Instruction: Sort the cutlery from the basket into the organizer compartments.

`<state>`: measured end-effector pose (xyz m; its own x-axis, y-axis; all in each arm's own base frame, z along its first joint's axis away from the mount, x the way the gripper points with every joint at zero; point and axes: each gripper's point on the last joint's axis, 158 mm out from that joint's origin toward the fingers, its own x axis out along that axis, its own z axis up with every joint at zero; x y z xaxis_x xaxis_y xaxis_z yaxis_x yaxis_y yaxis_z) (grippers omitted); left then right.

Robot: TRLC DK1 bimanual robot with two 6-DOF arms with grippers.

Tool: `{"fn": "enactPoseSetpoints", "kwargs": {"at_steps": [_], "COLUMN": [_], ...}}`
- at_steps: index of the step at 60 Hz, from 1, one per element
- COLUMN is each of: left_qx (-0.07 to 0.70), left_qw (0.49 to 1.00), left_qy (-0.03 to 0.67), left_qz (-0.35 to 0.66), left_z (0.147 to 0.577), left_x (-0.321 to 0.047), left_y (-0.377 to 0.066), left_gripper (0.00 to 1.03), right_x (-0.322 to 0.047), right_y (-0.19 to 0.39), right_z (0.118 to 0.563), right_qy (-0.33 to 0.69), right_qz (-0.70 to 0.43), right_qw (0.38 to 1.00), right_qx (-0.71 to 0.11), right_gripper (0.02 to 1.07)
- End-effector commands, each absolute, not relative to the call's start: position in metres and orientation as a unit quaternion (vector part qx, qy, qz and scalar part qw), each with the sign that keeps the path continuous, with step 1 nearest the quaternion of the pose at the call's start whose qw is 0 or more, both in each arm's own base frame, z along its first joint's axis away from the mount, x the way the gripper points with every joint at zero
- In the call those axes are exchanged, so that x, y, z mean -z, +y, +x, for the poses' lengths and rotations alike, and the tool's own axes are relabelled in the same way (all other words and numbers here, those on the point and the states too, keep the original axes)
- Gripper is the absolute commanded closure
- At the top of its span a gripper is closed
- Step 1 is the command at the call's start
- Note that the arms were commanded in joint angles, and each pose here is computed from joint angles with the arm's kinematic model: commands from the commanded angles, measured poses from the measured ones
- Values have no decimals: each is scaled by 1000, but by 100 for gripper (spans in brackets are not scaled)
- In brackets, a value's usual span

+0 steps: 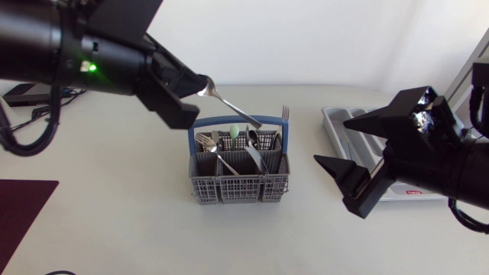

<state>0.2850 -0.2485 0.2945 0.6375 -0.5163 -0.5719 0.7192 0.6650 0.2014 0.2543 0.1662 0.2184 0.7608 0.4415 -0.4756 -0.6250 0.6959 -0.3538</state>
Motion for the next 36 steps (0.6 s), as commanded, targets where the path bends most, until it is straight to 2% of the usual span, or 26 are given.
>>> {"fn": "enactPoseSetpoints", "kwargs": {"at_steps": [1, 8, 22, 36], "left_qx": [352, 378, 414, 440], "left_qw": [881, 860, 816, 786], "left_qy": [275, 324, 398, 432], "left_qz": [159, 111, 68, 45], "left_z": [299, 310, 313, 313], "left_x": [-289, -269, -234, -222], "left_y": [-262, -281, -318, -341], "left_gripper": [100, 100, 100, 100], "right_x": [-212, -217, -212, -202], "right_y": [172, 177, 183, 193], "right_z": [247, 245, 245, 249], "right_qy": [169, 147, 127, 118], "right_qz": [-275, -288, -304, -321], "right_qw": [896, 897, 895, 888], "right_qx": [-304, -301, -302, -308], "right_gripper": [11, 12, 22, 39]}}
